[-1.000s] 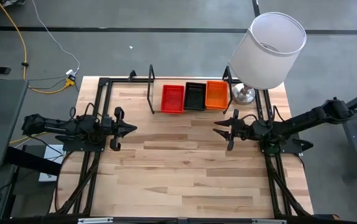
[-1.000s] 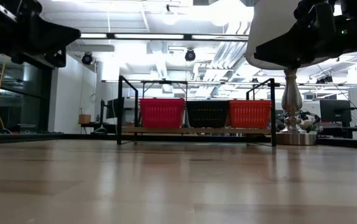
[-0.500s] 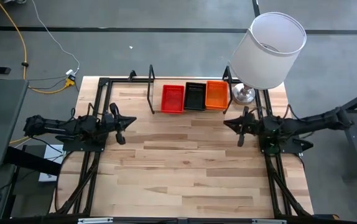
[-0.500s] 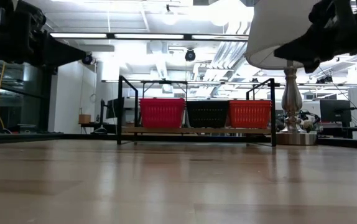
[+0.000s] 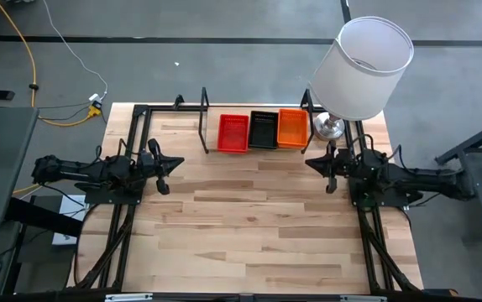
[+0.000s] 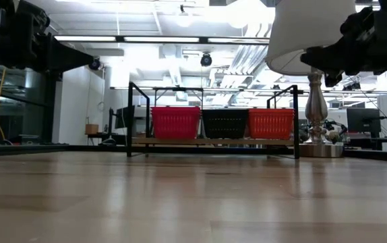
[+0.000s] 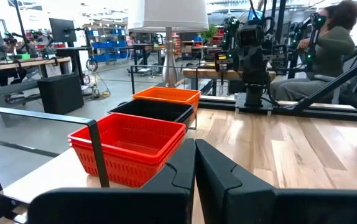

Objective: Stack baskets on shelf by color
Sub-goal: Return to Home Position

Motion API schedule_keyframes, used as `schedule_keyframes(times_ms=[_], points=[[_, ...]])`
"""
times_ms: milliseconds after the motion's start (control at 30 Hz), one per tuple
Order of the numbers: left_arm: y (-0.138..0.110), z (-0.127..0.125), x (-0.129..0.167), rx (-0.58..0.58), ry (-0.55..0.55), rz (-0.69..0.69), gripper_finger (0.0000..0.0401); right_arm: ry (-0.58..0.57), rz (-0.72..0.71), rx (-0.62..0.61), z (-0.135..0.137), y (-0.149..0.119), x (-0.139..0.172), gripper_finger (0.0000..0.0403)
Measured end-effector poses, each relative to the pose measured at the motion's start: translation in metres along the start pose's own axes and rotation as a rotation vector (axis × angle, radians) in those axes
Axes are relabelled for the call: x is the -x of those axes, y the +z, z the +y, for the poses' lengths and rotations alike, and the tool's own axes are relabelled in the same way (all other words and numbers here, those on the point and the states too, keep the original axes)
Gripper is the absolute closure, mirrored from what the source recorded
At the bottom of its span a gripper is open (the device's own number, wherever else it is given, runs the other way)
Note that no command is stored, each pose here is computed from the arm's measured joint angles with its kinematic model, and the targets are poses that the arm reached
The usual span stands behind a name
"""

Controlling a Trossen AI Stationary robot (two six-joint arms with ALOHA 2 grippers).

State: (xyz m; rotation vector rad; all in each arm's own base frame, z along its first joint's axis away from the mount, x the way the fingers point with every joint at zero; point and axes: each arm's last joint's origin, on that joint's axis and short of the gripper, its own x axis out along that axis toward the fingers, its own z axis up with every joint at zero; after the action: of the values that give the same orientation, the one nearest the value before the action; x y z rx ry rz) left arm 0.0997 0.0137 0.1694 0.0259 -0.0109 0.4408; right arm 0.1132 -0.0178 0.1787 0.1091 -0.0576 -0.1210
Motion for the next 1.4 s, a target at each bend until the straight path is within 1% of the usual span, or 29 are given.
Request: schedule_keyframes(times_ms=[33, 133, 233, 333, 433, 500, 700, 1100, 1400], points=[[0.000, 0.000, 0.000, 0.000, 0.000, 0.000, 0.0400, 0.004, -0.008, 0.005, -0.001, -0.003, 0.000, 0.0402], [0.000, 0.000, 0.000, 0.000, 0.000, 0.000, 0.0398, 0.010, 0.027, 0.048, 0.000, -0.007, 0.000, 0.0402], [0.000, 0.000, 0.000, 0.000, 0.000, -0.001, 0.0398, -0.026, 0.045, 0.086, 0.000, -0.009, 0.000, 0.0403], [0.000, 0.000, 0.000, 0.000, 0.000, -0.001, 0.0398, -0.052, 0.027, 0.119, 0.002, -0.008, 0.001, 0.0403], [0.000, 0.000, 0.000, 0.000, 0.000, -0.001, 0.0398, -0.025, -0.010, 0.110, 0.005, -0.005, 0.005, 0.0403], [0.000, 0.000, 0.000, 0.000, 0.000, -0.001, 0.0398, -0.002, -0.006, 0.090, 0.007, -0.006, 0.009, 0.0403], [0.000, 0.000, 0.000, 0.000, 0.000, -0.001, 0.0398, -0.029, 0.001, 0.087, 0.008, -0.008, 0.018, 0.0403], [0.000, 0.000, 0.000, 0.000, 0.000, -0.001, 0.0398, -0.023, 0.091, 0.118, 0.009, -0.016, 0.013, 0.0403], [0.000, 0.000, 0.000, 0.001, 0.000, -0.002, 0.0398, -0.023, 0.097, 0.119, 0.009, -0.017, 0.013, 0.0403]])
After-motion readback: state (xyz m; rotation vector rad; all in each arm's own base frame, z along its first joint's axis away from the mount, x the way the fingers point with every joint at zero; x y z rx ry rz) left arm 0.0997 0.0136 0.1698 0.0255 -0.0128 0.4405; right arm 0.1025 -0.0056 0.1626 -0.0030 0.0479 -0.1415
